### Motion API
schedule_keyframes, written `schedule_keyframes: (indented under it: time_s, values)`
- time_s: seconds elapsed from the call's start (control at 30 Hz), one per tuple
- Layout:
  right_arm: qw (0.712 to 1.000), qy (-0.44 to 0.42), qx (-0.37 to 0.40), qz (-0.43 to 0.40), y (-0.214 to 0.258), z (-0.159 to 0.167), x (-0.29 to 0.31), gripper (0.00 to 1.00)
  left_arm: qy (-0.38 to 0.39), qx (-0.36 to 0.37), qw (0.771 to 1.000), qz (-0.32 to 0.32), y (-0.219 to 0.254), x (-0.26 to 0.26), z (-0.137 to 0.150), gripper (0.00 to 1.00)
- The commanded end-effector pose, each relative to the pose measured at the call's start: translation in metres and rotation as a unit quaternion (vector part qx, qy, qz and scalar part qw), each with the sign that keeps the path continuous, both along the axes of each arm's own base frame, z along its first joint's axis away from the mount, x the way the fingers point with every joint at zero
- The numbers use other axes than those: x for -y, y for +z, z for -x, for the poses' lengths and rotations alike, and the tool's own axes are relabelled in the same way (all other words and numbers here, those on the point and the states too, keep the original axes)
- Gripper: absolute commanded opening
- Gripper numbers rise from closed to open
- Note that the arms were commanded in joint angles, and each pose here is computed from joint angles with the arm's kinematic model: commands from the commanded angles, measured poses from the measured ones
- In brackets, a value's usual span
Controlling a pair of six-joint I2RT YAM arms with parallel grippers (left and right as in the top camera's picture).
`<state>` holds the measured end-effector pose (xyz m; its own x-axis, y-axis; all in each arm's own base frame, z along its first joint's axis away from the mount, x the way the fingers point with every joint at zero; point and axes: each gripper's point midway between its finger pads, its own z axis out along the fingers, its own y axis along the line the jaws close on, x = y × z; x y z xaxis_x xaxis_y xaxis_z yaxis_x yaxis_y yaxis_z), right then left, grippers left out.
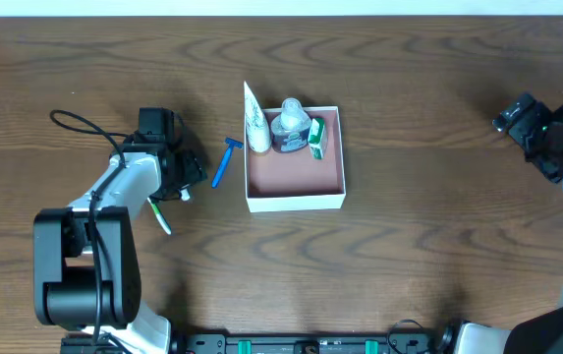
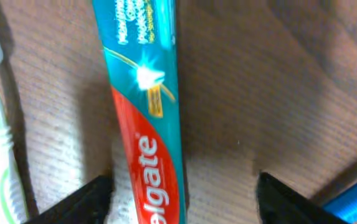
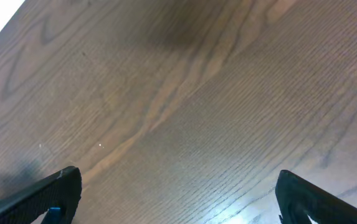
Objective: Pack container
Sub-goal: 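Reach the left gripper down to the Colgate tube and grasp it, then lift the Colgate tube and carry it over the box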
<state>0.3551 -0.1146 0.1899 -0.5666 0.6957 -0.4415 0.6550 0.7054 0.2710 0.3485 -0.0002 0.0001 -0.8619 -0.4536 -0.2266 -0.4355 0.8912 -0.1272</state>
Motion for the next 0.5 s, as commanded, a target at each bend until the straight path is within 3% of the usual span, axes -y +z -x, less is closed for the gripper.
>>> schedule_keyframes:
  time_s: [0.0, 0.07, 0.2, 0.37, 0.47]
  values:
    - [1.0, -0.008, 0.006, 0.002, 0.005, -0.001, 0.003, 0.99, 0.005, -0.005, 1.0, -0.003, -0.006, -0.003, -0.002, 0.61]
    - [1.0, -0.008, 0.006, 0.002, 0.005, -0.001, 0.003, 0.99, 0.005, -0.003, 1.0, -0.003, -0.005, -0.003, -0.003, 0.46]
    - [1.0, -0.009, 0.005, 0.002, 0.005, 0.0, 0.003, 0.99, 0.005, -0.006, 1.0, -0.003, -0.006, -0.003, -0.002, 0.26]
    - [1.0, -0.009, 0.005, 0.002, 0.005, 0.0, 0.003, 0.99, 0.005, -0.012, 1.0, -0.003, -0.002, -0.003, 0.003, 0.15]
    - [1.0, -0.009, 0.005, 0.002, 0.005, 0.0, 0.003, 0.99, 0.004, -0.002, 1.0, -0.002, 0.013, -0.002, 0.001, 0.15]
